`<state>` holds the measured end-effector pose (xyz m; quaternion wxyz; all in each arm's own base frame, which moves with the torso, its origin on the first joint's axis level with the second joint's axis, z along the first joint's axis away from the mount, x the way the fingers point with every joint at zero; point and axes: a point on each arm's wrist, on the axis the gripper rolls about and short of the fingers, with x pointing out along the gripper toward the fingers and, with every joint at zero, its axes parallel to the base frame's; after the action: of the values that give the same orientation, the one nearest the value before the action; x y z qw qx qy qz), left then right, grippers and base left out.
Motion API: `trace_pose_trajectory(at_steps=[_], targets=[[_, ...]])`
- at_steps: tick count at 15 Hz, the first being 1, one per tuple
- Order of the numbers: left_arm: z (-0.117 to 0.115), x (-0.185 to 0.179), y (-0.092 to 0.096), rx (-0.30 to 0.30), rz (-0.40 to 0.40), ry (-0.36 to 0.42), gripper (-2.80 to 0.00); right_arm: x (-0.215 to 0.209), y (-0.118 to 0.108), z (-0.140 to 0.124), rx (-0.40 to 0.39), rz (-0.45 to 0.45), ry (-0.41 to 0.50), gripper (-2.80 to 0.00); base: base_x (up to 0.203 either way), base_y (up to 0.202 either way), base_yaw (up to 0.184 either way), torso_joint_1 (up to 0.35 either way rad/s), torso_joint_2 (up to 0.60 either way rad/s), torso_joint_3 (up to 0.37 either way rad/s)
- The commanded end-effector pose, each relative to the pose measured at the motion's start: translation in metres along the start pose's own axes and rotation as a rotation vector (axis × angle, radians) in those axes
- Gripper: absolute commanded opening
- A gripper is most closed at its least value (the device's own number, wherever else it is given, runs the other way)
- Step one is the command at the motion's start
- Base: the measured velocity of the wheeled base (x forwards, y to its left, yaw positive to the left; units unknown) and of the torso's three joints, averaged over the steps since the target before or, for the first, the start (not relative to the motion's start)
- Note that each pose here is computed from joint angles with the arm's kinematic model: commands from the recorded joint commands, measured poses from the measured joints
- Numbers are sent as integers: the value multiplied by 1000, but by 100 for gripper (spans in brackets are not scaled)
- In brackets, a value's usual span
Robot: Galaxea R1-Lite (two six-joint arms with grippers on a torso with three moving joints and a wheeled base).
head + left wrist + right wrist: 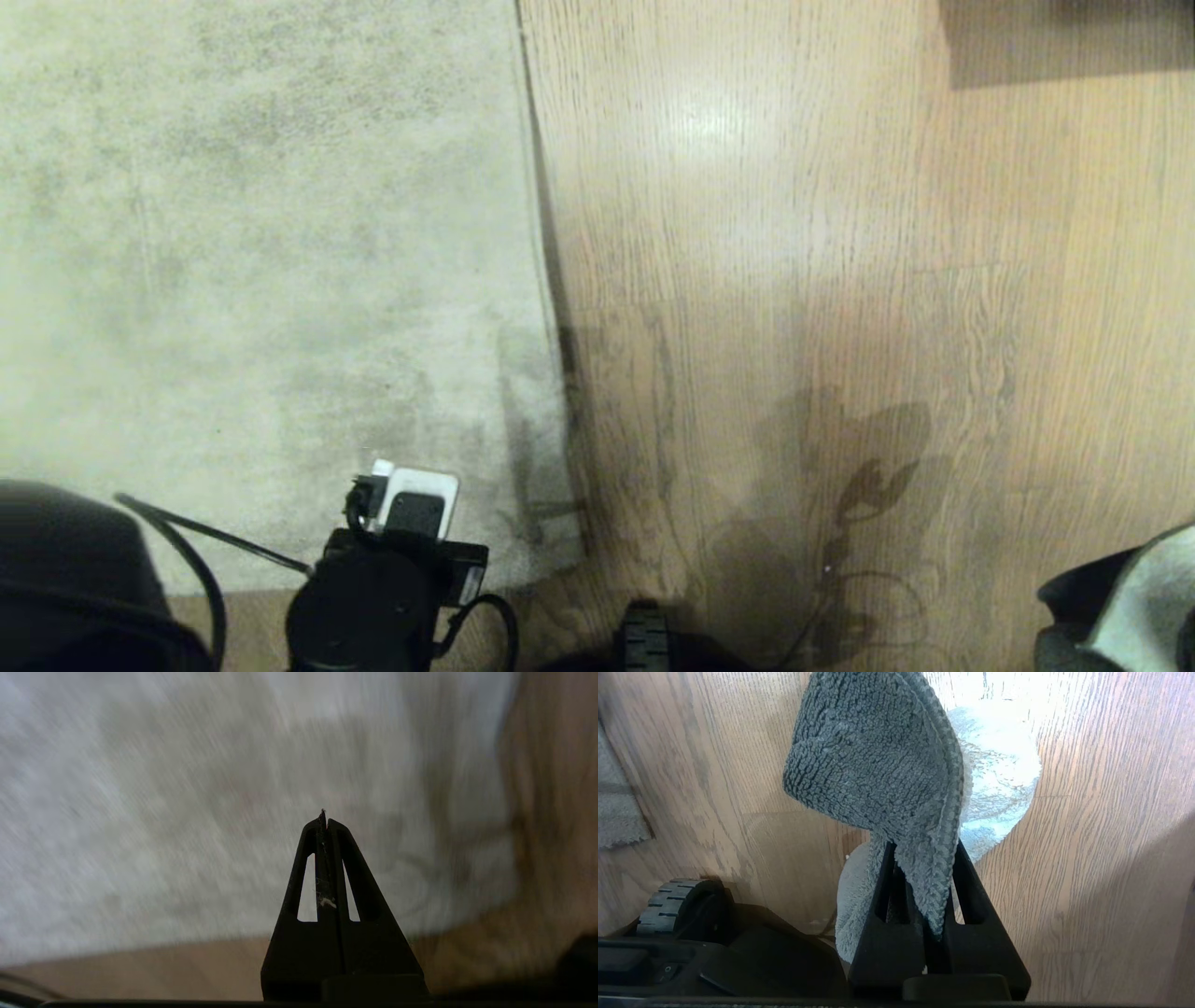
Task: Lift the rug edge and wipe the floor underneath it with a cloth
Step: Lay down the carpet
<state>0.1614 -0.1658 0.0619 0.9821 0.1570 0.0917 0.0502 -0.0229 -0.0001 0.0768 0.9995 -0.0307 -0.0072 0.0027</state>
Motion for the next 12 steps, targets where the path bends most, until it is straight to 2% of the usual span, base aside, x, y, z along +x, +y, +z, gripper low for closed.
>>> trace_pose_trajectory(at_steps=[1,3,5,8,12], targets=[[-39,11,-17,85,0,100,-280,0,0,0,-1,0,0,-280,0,0,0,0,0,0],[-56,20,-21,115,-14,154,-280,0,0,0,-1,0,0,-280,0,0,0,0,0,0],[-67,36,-27,117,-28,188,-280,0,0,0,0,0,0,-280,0,0,0,0,0,0],[-76,61,-46,111,-14,204,-280,0,0,0,0,0,0,-280,0,0,0,0,0,0],[-77,100,-78,80,-22,200,-280,0,0,0,0,0,0,-280,0,0,0,0,0,0]])
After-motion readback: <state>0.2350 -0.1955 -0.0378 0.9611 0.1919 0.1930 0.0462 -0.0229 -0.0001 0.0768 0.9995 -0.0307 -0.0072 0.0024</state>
